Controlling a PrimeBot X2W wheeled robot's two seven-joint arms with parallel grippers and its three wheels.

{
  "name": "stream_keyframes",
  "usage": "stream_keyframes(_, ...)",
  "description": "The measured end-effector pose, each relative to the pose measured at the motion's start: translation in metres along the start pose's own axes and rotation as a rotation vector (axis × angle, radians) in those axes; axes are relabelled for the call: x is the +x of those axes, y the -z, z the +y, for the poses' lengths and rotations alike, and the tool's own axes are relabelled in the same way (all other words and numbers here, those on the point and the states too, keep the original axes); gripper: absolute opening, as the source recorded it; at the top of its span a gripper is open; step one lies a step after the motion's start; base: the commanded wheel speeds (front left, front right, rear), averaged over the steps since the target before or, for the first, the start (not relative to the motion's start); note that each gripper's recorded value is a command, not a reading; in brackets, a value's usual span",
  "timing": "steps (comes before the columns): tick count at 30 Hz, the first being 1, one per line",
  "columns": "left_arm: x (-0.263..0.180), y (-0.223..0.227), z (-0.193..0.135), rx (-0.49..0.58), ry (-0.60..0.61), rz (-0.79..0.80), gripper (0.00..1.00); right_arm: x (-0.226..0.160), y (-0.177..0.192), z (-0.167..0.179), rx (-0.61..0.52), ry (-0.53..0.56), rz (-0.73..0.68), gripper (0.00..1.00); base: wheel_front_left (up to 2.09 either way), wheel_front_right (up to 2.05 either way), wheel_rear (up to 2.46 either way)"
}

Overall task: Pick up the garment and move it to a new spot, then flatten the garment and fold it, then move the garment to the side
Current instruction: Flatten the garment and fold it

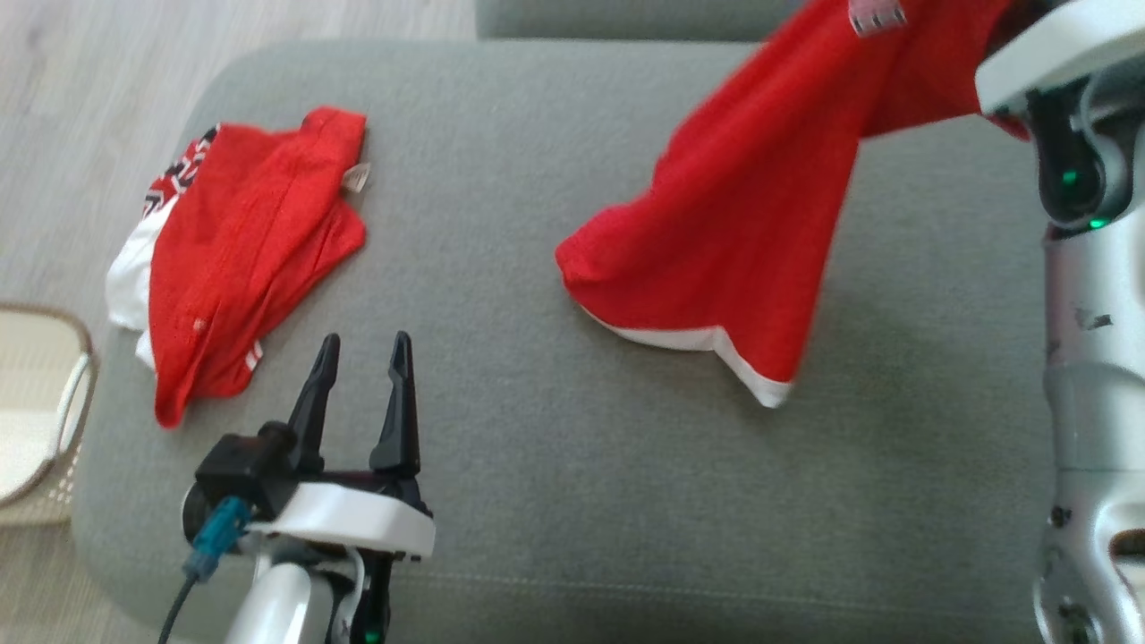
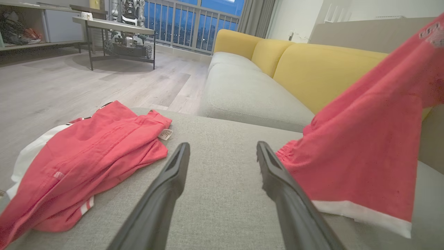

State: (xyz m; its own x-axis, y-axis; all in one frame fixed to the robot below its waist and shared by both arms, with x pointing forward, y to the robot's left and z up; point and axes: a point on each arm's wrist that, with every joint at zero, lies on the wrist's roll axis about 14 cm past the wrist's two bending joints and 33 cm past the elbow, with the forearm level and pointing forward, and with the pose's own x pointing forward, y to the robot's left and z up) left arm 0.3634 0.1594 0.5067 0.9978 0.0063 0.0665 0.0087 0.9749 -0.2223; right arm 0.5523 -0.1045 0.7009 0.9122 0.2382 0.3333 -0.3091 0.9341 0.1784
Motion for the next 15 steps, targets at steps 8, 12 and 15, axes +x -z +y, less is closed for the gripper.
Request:
stream_keyframes(8,0.019,0.009,0.007,0.014,-0.003,0.025,1.00,0.011,0.123,-0.046,-0.044,0.092,0.265,0.00,0.00,0.00,0.00)
stream_keyframes(12,0.022,0.012,0.016,0.003,-0.037,0.037,1.00,0.044,0.122,-0.063,-0.084,0.120,0.205,0.00,0.00,0.00,0.00)
stream_keyframes(15,0.022,0.016,0.021,0.004,-0.055,0.052,1.00,0.061,0.117,-0.063,-0.093,0.121,0.166,0.00,0.00,0.00,0.00)
